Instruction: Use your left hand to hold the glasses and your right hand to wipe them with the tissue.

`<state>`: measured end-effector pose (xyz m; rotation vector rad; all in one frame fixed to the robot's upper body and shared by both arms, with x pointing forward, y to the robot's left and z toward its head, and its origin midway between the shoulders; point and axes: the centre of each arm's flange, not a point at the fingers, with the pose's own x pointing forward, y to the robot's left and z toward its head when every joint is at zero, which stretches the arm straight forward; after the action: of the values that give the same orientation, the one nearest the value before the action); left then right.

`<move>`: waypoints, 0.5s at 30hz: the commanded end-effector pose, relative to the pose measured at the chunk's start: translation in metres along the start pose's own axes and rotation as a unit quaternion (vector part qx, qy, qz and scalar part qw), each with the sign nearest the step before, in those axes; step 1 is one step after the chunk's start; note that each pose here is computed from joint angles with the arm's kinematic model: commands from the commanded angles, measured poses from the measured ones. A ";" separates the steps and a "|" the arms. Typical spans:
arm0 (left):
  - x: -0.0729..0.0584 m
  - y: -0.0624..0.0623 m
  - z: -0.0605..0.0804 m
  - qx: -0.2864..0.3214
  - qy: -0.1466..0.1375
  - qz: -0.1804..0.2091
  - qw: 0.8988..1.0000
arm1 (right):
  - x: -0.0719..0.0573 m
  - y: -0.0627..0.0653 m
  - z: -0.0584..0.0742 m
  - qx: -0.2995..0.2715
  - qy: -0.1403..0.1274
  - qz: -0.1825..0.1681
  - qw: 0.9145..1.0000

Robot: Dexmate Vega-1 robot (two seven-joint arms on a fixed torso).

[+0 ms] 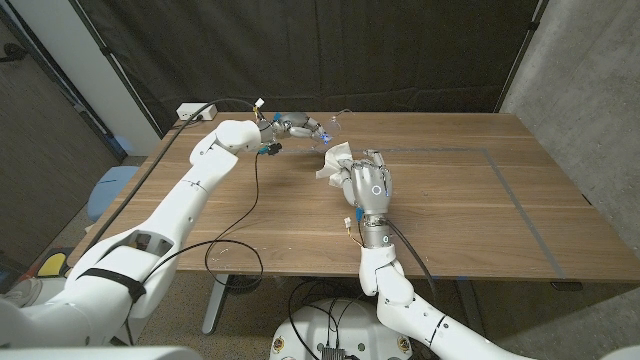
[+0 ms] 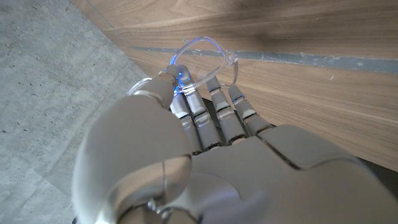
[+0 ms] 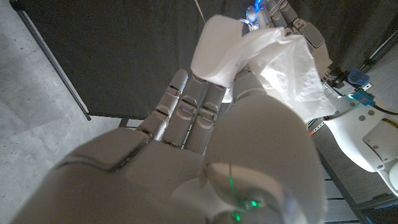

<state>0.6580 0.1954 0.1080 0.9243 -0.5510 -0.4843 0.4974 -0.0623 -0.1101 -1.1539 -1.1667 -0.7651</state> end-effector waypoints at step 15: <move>0.005 -0.013 0.028 0.049 -0.018 -0.064 0.997 | 0.022 0.008 0.004 0.000 0.020 -0.046 0.999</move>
<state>0.6478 0.1805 0.1103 0.9988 -0.5544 -0.5465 0.5073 -0.0629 -0.0994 -1.0985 -1.1619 -0.8463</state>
